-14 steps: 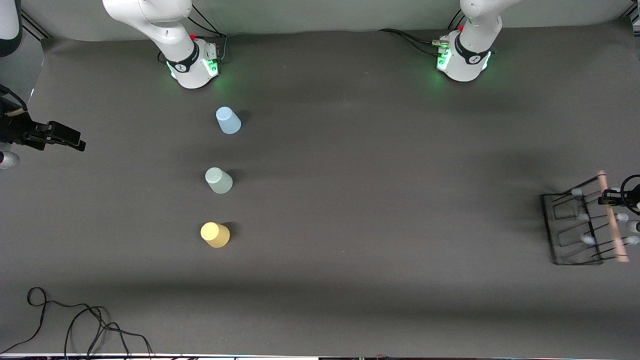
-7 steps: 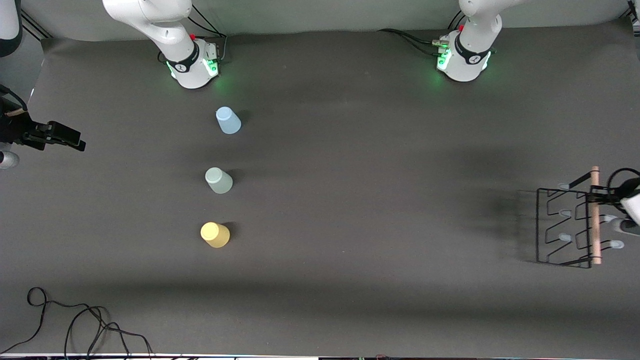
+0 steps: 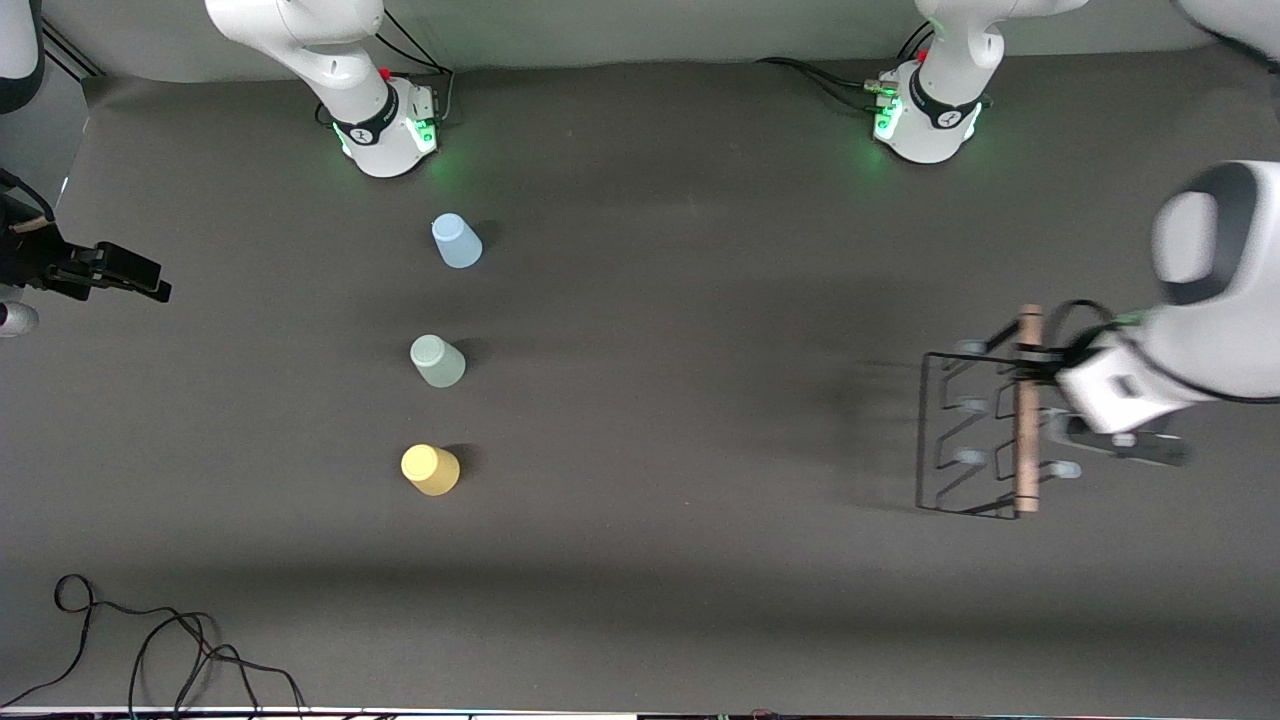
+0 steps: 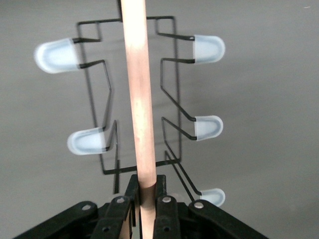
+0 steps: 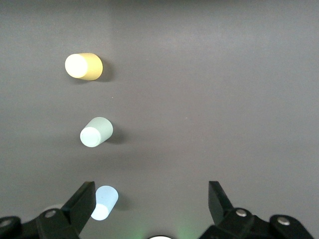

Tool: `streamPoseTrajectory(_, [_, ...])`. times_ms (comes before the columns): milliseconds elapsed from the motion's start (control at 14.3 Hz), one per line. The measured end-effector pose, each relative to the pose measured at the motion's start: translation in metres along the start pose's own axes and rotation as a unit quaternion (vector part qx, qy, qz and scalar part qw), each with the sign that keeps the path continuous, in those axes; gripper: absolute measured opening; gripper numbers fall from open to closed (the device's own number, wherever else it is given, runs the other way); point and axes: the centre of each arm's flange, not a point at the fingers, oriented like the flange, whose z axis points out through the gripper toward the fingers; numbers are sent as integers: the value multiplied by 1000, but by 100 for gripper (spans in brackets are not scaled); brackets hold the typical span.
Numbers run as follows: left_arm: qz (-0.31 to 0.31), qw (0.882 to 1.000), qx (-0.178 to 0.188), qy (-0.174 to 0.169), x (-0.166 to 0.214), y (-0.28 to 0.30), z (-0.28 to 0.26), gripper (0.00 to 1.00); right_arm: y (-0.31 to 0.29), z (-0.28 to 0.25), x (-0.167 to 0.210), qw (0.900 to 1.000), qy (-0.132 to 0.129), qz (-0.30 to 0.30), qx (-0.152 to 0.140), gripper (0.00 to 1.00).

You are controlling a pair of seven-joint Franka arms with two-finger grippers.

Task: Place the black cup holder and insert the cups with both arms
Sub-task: 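Grasp the wooden rod of the rack with the left gripper, then carry the rack beside the cups and lower it with the left gripper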

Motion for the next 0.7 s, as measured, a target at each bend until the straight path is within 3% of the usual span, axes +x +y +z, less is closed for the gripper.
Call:
streamPoseTrajectory(210, [-13, 1000, -3, -7, -3, 110, 13, 16, 0, 0, 0, 1000, 0, 0, 0, 100])
streamPoseTrajectory(491, [-19, 999, -13, 33, -15, 242, -2, 16, 0, 0, 0, 1000, 0, 0, 0, 100])
streamPoseTrajectory(701, [-19, 999, -22, 29, -30, 317, 9, 16, 0, 0, 0, 1000, 0, 0, 0, 100])
